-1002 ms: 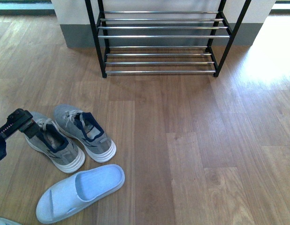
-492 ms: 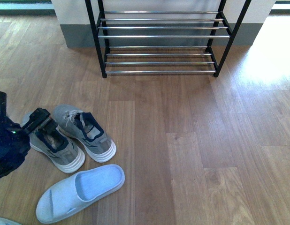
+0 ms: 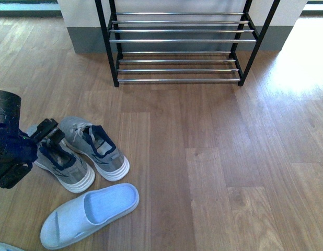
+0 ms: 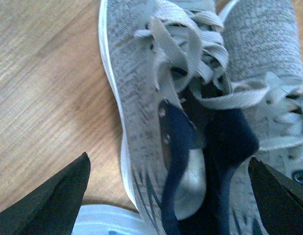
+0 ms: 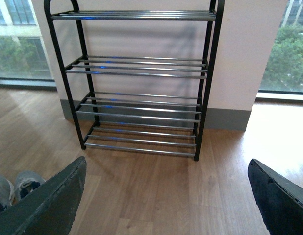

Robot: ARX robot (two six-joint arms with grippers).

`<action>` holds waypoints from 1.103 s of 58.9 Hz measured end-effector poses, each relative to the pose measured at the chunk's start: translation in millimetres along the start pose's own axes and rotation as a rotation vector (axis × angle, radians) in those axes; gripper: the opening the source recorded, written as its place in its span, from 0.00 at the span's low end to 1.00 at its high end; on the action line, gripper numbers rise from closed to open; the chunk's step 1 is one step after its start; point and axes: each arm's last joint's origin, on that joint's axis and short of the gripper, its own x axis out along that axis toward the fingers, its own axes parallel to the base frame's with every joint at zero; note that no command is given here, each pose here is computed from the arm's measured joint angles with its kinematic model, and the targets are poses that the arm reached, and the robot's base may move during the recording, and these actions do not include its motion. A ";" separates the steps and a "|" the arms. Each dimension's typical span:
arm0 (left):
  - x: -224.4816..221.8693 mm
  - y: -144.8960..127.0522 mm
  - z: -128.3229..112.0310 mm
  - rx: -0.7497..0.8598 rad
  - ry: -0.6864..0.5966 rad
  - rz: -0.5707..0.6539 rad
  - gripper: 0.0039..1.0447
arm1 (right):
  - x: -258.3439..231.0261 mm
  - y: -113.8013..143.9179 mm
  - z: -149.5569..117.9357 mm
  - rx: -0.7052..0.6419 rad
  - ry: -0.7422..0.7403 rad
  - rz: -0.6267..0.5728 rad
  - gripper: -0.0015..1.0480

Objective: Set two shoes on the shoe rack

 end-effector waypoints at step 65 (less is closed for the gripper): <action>47.9 11.9 -6.1 0.056 0.030 0.071 0.91 | 0.0 0.0 0.0 0.000 0.000 0.000 0.91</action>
